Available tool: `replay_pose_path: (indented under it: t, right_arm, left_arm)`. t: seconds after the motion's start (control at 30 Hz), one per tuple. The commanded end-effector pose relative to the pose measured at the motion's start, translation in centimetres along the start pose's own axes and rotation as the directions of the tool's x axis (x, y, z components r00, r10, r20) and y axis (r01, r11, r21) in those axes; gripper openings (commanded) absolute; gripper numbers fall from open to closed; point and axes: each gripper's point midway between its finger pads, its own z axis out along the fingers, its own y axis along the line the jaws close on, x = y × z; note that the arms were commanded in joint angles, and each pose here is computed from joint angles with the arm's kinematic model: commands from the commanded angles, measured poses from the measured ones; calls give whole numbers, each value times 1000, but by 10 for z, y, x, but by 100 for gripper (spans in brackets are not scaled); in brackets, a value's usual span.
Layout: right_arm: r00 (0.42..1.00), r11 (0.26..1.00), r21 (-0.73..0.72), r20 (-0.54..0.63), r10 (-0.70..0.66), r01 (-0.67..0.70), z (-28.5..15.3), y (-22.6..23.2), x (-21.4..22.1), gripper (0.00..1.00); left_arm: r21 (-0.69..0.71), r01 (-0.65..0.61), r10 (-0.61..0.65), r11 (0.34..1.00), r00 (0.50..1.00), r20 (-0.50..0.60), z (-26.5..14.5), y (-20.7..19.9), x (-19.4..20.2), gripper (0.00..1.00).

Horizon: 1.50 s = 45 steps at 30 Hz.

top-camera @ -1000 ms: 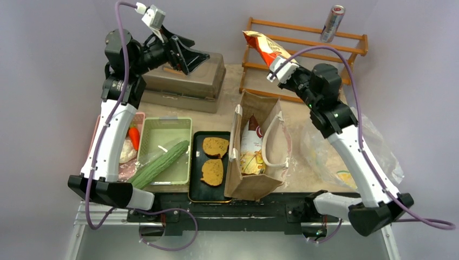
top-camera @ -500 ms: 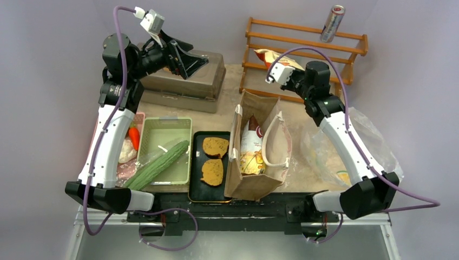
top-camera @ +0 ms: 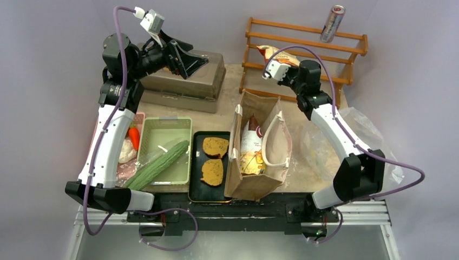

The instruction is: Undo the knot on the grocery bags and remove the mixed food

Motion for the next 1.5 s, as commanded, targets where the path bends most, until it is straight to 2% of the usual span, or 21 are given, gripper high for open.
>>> replay_pose_path:
  t: [0.0, 0.37, 0.83, 1.03, 1.2, 1.47]
  right_arm:
    - [997, 981, 192, 57, -48, 36, 9, -46, -18, 0]
    - [996, 966, 251, 35, -79, 68, 63, -37, -28, 0]
    - [989, 968, 204, 8, -149, 144, 112, 1, -39, 0]
    - [983, 968, 177, 11, -181, 176, 121, 11, -43, 0]
    - [989, 982, 122, 28, -146, 141, 112, 15, -47, 40]
    - [990, 998, 21, 124, -60, 58, 79, 9, -71, 53]
  left_arm:
    - [-18, -17, 17, 1000, 1000, 19, -3, 0, -6, 100]
    - [-26, -23, 24, 999, 1000, 8, -5, 1, -2, 100]
    - [-29, -35, 35, 999, 999, -9, -7, 2, 2, 100]
    - [-29, -42, 42, 999, 999, -13, -7, 2, 2, 100]
    - [-28, -40, 39, 999, 999, -16, -6, 3, 3, 100]
    - [-22, -31, 31, 999, 999, -23, -5, 3, 6, 100]
